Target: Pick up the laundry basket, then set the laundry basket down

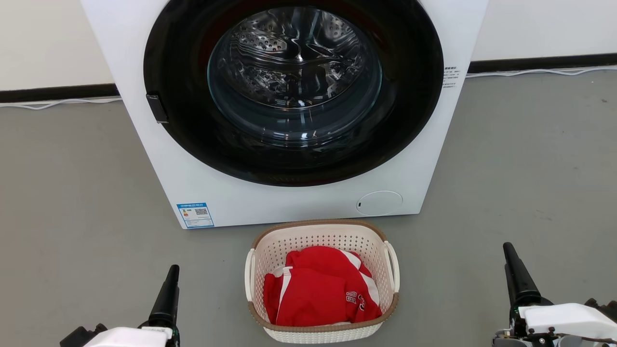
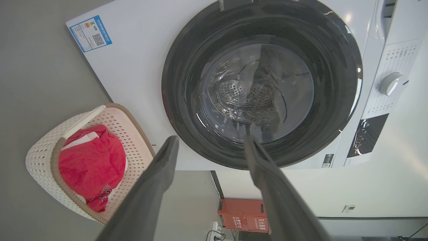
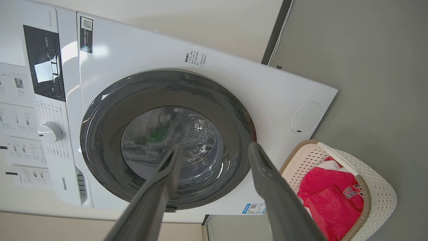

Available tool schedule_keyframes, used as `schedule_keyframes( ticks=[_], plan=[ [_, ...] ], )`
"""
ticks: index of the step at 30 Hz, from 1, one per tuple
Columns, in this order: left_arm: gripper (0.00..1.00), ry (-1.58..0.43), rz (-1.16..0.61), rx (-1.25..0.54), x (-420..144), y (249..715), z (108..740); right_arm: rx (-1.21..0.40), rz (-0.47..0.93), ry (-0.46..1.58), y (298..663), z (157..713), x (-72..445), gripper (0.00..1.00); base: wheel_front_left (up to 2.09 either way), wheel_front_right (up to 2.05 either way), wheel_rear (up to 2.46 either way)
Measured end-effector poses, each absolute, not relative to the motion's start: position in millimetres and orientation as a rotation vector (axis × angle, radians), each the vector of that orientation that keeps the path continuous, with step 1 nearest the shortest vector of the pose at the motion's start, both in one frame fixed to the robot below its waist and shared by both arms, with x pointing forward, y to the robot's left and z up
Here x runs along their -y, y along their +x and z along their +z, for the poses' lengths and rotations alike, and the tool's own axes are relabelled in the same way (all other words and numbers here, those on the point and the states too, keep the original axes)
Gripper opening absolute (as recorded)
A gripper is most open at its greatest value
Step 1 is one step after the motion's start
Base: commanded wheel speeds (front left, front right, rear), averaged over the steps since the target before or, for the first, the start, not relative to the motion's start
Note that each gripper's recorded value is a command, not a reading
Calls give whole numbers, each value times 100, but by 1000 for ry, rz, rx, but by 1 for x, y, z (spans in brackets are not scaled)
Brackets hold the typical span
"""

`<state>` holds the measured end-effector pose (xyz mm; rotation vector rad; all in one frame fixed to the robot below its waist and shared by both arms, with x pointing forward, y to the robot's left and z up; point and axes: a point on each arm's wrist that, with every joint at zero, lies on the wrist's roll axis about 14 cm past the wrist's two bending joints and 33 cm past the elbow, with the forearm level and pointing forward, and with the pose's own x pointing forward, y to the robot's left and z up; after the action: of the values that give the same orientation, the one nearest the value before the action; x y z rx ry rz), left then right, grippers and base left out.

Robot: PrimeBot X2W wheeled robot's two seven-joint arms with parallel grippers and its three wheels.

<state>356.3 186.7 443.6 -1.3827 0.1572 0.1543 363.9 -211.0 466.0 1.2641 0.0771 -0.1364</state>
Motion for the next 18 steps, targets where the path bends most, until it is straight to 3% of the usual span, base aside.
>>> schedule_keyframes(
  ticks=[18],
  plan=[
    [100, -1118, 130, -170, -184, 356, 444, -74, -107, 947, 365, 473, 216, 100, 0, 0, 0]
  ],
)
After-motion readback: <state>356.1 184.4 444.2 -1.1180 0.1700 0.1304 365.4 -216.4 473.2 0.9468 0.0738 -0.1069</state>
